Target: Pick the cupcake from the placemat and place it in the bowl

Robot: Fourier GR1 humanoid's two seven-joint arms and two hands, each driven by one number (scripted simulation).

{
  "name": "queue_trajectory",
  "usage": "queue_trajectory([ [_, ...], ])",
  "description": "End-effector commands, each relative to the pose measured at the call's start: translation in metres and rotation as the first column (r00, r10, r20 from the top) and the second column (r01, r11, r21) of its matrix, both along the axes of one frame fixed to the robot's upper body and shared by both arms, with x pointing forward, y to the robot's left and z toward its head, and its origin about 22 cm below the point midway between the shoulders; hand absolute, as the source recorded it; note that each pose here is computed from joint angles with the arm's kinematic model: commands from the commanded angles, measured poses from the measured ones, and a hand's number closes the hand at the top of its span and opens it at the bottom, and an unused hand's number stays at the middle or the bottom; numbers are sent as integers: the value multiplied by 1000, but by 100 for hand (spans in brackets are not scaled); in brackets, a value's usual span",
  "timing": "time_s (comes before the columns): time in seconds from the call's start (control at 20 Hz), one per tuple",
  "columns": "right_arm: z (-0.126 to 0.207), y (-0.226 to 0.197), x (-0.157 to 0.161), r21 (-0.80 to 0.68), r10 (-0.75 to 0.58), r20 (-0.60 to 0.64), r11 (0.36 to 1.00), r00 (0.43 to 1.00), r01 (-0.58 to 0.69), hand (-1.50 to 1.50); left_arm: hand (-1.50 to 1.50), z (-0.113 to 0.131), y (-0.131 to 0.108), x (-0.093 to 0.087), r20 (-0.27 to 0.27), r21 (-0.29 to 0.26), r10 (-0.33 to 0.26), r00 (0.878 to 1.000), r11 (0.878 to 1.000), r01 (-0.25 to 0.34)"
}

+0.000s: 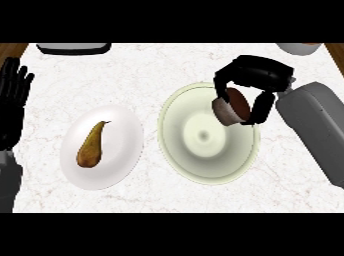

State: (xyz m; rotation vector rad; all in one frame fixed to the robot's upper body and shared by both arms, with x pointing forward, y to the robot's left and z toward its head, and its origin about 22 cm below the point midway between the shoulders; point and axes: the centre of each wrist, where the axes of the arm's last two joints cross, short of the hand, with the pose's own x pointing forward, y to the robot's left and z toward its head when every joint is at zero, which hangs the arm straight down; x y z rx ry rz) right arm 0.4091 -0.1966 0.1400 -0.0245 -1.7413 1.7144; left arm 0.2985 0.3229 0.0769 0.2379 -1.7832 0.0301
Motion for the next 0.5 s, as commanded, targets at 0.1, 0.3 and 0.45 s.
queue_trajectory([
  [0.1,-59,25,-9,-35,-103,-147,994,984,99,-150,0,3,1,0,6,-1,-8,1000,1000,8],
  [0.3,-74,37,-4,83,-72,-296,992,952,100,-150,0,1,4,-3,-4,-12,-22,1000,1000,22],
  [0.45,-93,32,-9,195,-32,-373,974,927,112,-150,0,16,10,-1,-5,-2,-17,1000,1000,17],
])
